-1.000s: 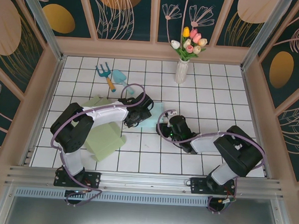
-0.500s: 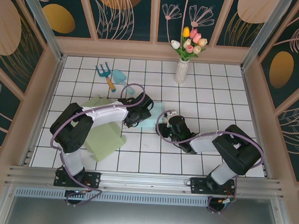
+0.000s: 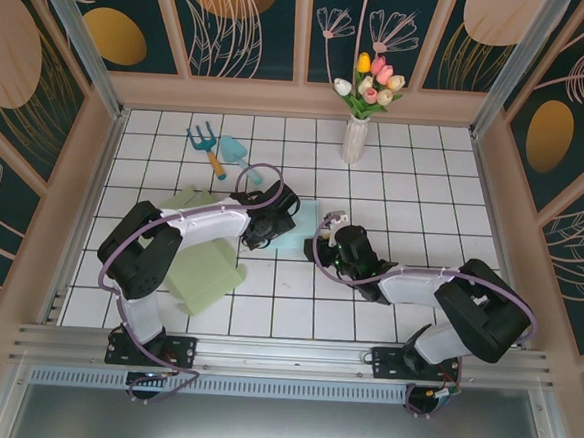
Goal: Fold the paper box
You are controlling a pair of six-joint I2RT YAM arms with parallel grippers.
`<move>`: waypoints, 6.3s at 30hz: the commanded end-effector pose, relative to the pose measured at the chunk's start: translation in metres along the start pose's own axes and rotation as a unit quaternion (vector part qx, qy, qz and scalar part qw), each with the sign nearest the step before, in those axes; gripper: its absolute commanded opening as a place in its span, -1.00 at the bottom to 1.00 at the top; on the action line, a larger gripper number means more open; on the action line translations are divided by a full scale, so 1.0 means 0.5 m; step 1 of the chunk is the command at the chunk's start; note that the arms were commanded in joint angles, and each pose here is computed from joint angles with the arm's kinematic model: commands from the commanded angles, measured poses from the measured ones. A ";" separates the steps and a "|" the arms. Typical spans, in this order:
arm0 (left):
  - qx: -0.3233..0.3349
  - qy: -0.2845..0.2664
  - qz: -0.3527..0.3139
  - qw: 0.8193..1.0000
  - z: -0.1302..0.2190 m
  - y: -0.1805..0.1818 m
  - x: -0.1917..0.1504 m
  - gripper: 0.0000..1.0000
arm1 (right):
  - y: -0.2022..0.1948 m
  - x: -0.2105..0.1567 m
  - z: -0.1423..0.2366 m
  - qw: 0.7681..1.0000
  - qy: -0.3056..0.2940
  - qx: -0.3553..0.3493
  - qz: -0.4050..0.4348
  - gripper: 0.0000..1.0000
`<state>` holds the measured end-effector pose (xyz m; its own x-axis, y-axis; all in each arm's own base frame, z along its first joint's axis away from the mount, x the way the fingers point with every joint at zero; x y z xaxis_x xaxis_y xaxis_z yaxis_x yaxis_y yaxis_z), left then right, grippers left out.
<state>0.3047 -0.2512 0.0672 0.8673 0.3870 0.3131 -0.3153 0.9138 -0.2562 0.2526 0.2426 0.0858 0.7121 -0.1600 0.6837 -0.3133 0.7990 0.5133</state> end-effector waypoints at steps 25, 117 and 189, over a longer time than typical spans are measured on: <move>0.088 0.029 -0.018 0.996 -0.036 0.086 -0.039 0.60 | -0.073 -0.049 -0.035 0.999 0.016 -0.041 0.002 -0.39; -0.066 -0.061 -0.095 0.991 0.114 -0.027 0.049 0.71 | -0.144 0.044 -0.128 0.966 0.077 0.005 -0.245 -0.98; -0.109 -0.100 -0.213 0.966 -0.015 -0.040 0.095 0.82 | -0.113 0.004 -0.047 0.971 0.134 0.011 -0.196 -0.99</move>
<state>0.3618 -0.2669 0.0851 0.7888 -0.0289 0.6140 0.2291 0.9407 -0.2502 0.3028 0.2101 0.0429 0.9153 -0.2822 0.2875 0.0014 0.7159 0.6982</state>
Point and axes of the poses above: each hand's point on the last joint's axis, 136 mm out from that joint toward the fingers, its own z axis back along the fingers, its own y axis along the line the jaws close on, x = y × z, the point moved 3 cm from there along z, back along the fingers, and after that the axes turned 11 degrees about -z, right-handed, at the moved point
